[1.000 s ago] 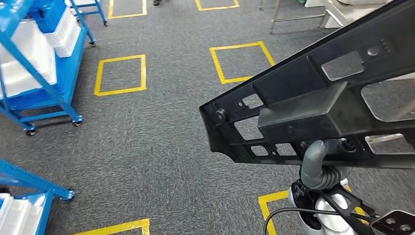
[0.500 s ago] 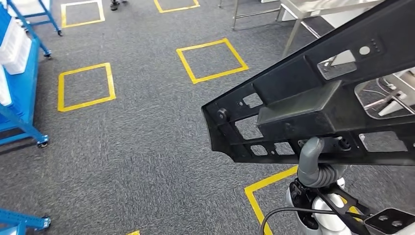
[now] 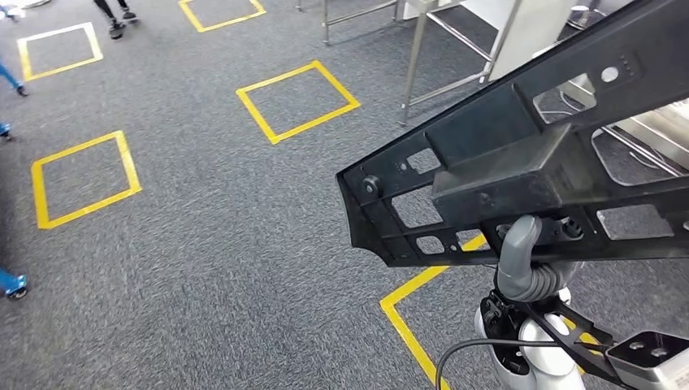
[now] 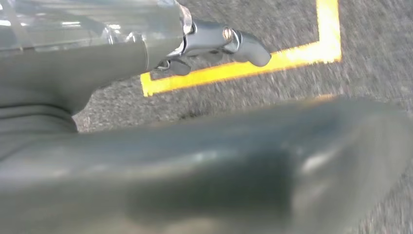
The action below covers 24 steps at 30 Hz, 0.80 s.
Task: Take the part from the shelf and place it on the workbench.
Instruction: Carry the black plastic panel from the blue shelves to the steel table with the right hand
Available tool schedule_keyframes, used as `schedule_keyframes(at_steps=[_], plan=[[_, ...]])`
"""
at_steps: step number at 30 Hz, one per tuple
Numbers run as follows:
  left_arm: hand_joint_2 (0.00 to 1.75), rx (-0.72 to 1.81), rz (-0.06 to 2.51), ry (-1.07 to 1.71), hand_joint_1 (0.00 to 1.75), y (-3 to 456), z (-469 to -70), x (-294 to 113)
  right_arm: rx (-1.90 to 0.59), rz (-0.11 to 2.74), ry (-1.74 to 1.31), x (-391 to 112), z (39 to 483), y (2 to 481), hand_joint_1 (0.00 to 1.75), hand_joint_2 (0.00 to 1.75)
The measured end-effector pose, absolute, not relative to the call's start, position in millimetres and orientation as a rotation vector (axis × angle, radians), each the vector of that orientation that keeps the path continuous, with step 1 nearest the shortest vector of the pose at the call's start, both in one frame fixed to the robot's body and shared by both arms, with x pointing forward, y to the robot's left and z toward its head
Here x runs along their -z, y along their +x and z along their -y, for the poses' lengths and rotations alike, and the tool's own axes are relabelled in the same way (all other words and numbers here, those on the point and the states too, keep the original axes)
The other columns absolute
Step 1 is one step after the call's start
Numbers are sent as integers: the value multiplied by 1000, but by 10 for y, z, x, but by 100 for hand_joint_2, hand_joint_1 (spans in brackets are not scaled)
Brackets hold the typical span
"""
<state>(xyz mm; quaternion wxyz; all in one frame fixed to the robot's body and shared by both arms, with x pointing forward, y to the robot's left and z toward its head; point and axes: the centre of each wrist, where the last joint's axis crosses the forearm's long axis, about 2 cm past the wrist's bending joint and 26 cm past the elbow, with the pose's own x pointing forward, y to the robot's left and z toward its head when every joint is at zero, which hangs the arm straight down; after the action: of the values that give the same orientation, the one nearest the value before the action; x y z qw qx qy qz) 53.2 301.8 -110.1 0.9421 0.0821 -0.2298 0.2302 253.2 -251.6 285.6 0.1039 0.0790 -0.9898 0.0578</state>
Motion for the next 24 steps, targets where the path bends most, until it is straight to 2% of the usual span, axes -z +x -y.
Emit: schedule_keyframes(at_steps=[24], plan=[[0,-449,472,174,0,510,-3023,1103,-189,2892,294,-2814,2500,2554,175,175]])
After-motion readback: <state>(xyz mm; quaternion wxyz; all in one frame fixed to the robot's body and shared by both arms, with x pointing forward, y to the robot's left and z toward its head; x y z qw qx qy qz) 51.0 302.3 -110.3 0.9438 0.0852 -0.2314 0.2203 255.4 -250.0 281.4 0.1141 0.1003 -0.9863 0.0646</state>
